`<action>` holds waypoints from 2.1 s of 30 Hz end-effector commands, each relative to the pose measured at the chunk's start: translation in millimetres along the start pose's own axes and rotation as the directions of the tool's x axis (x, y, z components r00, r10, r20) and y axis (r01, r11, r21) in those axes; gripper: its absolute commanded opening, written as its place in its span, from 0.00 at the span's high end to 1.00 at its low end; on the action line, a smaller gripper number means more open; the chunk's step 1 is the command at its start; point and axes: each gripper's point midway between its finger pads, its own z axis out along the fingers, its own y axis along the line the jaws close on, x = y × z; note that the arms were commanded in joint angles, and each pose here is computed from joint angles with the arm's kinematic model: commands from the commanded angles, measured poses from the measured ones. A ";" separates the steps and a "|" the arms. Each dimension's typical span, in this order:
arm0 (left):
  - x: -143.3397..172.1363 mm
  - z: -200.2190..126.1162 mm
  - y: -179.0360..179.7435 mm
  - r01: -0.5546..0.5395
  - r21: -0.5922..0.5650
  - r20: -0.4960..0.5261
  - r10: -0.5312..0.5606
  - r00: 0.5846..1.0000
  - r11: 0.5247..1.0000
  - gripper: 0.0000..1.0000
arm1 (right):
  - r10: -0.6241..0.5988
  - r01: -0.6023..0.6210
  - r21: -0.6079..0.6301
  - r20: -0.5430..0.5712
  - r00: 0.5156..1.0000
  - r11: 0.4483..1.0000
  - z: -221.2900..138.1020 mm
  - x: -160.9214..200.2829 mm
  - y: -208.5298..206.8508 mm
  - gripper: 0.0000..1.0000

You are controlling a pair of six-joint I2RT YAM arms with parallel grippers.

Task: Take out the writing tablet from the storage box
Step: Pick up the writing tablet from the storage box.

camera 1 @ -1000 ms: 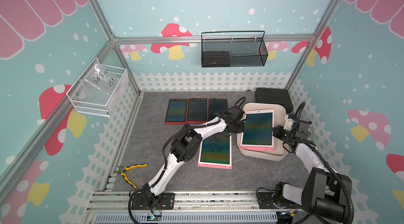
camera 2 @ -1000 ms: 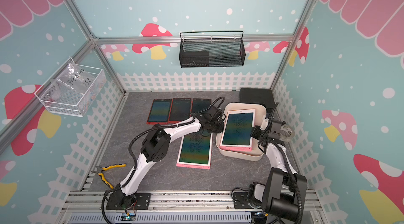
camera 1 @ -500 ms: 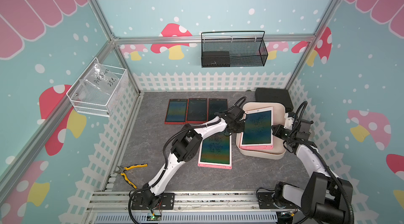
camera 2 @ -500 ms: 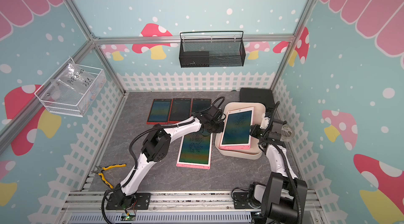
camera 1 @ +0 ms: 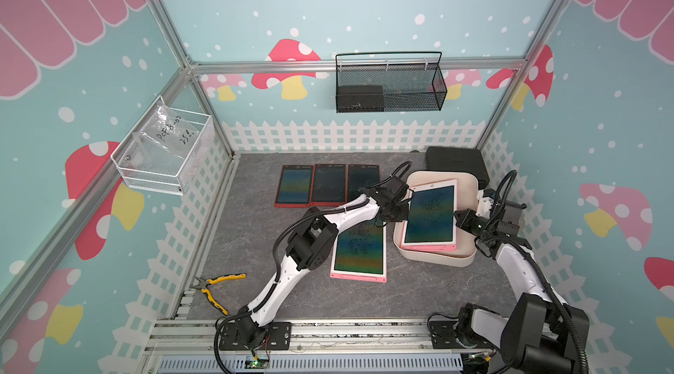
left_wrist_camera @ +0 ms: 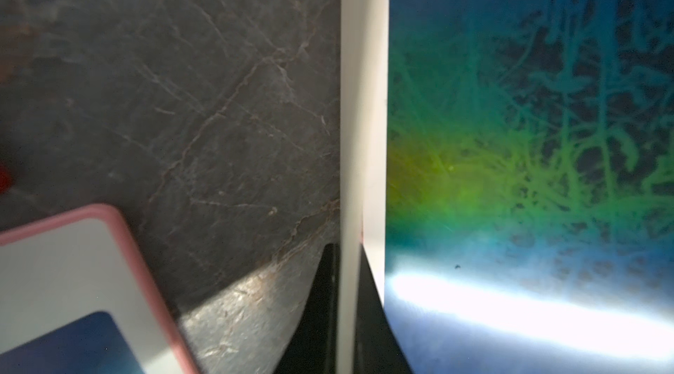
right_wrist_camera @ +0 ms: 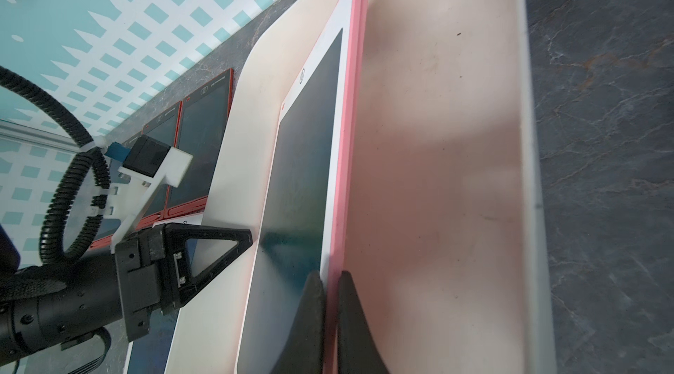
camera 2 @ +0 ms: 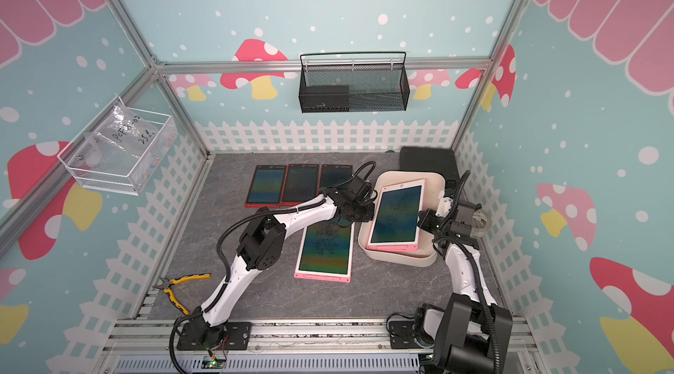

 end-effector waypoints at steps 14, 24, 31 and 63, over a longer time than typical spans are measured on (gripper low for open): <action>25.0 30.5 8.9 -0.020 -0.051 -0.039 0.018 0.999 0.999 1.00 | 0.007 -0.022 -0.178 -0.084 0.996 0.984 -11.8 22.0 30.4 0.99; 25.3 33.8 8.1 -0.028 -0.058 -0.046 0.025 0.999 0.998 1.00 | -0.005 -0.008 -0.219 -0.059 0.998 0.976 -20.5 13.6 43.1 0.98; 24.4 32.7 7.2 -0.028 -0.059 -0.045 0.025 0.999 0.998 1.00 | -0.011 0.004 -0.125 -0.060 0.998 0.992 -26.2 12.6 31.8 0.99; 27.7 32.6 -0.2 -0.033 -0.049 -0.046 0.030 0.999 0.998 1.00 | 0.027 -0.055 -0.218 -0.126 0.992 0.974 -11.2 32.4 36.4 0.85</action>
